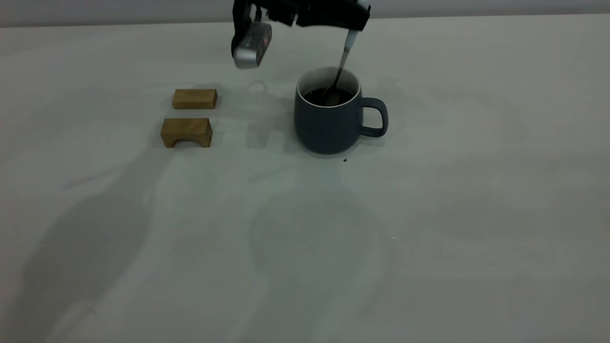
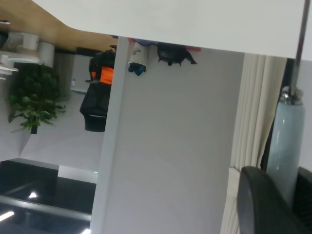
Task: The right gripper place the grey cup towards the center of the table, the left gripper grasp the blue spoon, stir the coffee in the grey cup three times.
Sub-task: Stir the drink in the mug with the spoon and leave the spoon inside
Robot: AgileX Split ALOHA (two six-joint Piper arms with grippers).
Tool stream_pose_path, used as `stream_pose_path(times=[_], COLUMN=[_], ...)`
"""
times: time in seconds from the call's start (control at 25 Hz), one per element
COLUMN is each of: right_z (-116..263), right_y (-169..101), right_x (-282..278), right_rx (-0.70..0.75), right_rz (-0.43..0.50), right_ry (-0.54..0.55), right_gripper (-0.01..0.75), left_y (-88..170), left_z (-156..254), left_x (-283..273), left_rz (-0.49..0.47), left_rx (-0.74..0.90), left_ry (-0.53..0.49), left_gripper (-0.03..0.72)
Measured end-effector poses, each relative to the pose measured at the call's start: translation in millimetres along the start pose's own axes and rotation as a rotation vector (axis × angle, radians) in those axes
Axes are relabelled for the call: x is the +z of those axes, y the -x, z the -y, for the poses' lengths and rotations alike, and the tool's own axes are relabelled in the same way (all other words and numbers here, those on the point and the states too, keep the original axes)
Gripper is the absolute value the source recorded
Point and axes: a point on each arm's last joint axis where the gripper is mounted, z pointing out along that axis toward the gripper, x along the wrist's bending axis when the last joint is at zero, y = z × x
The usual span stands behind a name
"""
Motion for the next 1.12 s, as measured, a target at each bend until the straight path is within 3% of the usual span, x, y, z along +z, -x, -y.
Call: stream_pose_path(times=[0.16,0.32,0.48,0.76,1.12], right_z=[0.0,0.0,0.0,0.0,0.0], right_y=[0.0,0.0,0.0,0.0,0.0], right_x=[0.0,0.0,0.0,0.0,0.0], right_rx=[0.0,0.0,0.0,0.0,0.0], right_rz=[0.0,0.0,0.0,0.0,0.0], right_ry=[0.0,0.0,0.0,0.0,0.0], right_gripper=[0.582,0.582,0.582,0.582,0.582], left_y=[0.0,2.0,3.2,4.6,1.7], left_z=[-11.7,-11.1,-5.8,2.3,-9.4], left_x=[4.2,2.5,2.3,2.1,2.0], left_rz=[-0.011,-0.009,0.005,0.027,-0.011], left_rx=[0.01,0.167,0.247,0.152,-0.028], left_ry=[0.012,0.056,0.012,-0.074,0.055], left_gripper=[0.147,0.147,0.147,0.147,0.147])
